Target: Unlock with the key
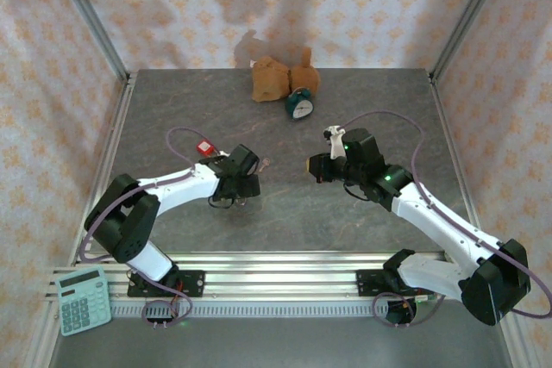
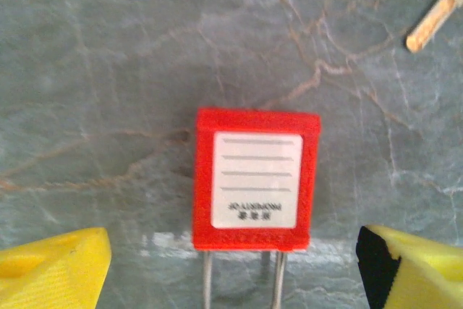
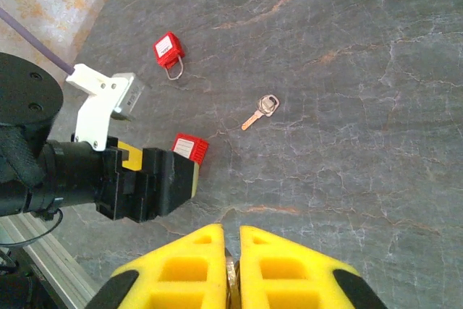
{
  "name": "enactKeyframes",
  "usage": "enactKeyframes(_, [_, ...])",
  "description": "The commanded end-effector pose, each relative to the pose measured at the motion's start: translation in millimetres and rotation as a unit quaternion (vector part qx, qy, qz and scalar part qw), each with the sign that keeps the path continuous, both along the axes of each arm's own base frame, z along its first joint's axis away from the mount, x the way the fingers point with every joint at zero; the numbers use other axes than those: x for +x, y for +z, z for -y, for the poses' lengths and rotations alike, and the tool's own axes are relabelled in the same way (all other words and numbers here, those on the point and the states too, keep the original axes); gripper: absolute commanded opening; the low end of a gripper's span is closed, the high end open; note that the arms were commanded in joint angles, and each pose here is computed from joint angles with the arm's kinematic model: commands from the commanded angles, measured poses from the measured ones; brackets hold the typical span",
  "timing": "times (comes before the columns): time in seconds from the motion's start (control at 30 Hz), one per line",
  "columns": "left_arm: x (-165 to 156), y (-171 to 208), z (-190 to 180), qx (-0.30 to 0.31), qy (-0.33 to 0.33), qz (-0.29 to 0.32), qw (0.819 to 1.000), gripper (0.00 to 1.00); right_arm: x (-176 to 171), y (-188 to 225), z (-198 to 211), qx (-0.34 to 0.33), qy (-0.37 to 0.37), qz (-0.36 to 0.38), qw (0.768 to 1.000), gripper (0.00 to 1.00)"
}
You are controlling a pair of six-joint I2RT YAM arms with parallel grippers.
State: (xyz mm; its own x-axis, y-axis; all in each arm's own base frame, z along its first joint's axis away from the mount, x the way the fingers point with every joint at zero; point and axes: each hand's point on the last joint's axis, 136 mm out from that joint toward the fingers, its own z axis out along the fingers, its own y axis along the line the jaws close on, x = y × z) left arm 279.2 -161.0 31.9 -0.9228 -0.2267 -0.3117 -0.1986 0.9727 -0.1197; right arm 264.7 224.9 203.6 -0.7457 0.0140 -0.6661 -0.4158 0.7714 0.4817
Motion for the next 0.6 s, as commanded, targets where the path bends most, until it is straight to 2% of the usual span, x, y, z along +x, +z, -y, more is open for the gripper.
enactKeyframes(0.0, [-0.2, 0.8, 17.1, -0.026, -0.005, -0.003, 1.0, 0.89, -1.4, 9.7, 2.1, -0.001, 0.005, 0.015, 1.0, 0.09])
enactKeyframes(0.57, [-4.5, 7.2, 67.6, -0.076, -0.063, 0.002, 0.995, 0.88, -7.4, 11.3, 4.3, 0.007, 0.006, 0.015, 1.0, 0.1])
